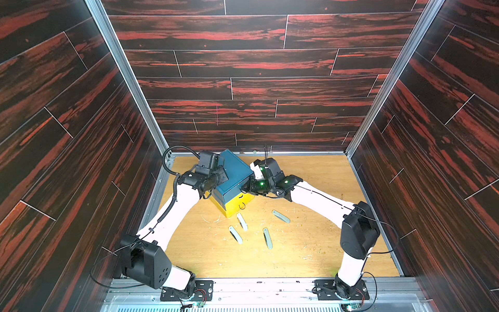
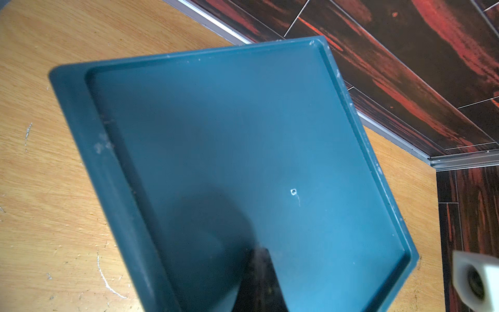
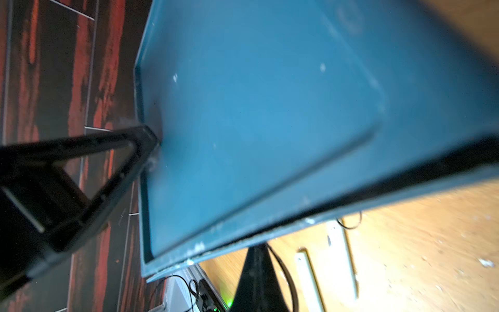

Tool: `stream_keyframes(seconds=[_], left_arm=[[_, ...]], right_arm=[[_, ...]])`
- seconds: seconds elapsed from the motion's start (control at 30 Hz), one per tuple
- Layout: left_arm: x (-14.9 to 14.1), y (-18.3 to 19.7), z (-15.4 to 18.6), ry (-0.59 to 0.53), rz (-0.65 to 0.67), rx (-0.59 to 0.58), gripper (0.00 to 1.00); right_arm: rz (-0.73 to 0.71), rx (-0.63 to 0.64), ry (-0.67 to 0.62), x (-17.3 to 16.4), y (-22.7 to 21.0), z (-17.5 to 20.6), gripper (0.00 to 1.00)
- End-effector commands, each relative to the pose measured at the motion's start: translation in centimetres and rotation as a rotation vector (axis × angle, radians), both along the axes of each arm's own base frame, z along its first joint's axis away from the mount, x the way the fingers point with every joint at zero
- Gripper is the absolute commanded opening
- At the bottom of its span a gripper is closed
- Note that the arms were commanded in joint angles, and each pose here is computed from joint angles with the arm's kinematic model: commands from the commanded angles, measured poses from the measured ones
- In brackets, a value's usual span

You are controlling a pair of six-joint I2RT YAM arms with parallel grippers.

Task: Place the fruit knives into the drawer by color
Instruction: Close the drawer in the storage box.

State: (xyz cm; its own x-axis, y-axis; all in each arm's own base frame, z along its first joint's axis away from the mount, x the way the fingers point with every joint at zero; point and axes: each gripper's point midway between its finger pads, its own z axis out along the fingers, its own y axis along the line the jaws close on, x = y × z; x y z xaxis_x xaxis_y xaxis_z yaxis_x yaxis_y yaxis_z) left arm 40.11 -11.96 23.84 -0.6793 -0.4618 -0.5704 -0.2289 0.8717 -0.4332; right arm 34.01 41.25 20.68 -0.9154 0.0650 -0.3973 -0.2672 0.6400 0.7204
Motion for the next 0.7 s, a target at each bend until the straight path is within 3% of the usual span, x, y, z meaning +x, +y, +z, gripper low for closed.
stream_keyframes(seconds=[0.0,0.4,0.67], left_arm=[[-2.0,0.5,-2.2,0.095,-0.002,0.026,0.00],[-2.0,0.4,-2.1,0.093,-0.003,0.024,0.00],[-1.8,0.4,-2.0,0.090,0.001,0.020,0.00]], right_arm=[[0.002,0.037,0.000,0.6,0.9,0.6,0.00],[0.001,0.048,-0.047,-0.4,-0.9,2.8,0.03],[0.014,0.022,-0.098,-2.5,-4.5,3.5,0.18]])
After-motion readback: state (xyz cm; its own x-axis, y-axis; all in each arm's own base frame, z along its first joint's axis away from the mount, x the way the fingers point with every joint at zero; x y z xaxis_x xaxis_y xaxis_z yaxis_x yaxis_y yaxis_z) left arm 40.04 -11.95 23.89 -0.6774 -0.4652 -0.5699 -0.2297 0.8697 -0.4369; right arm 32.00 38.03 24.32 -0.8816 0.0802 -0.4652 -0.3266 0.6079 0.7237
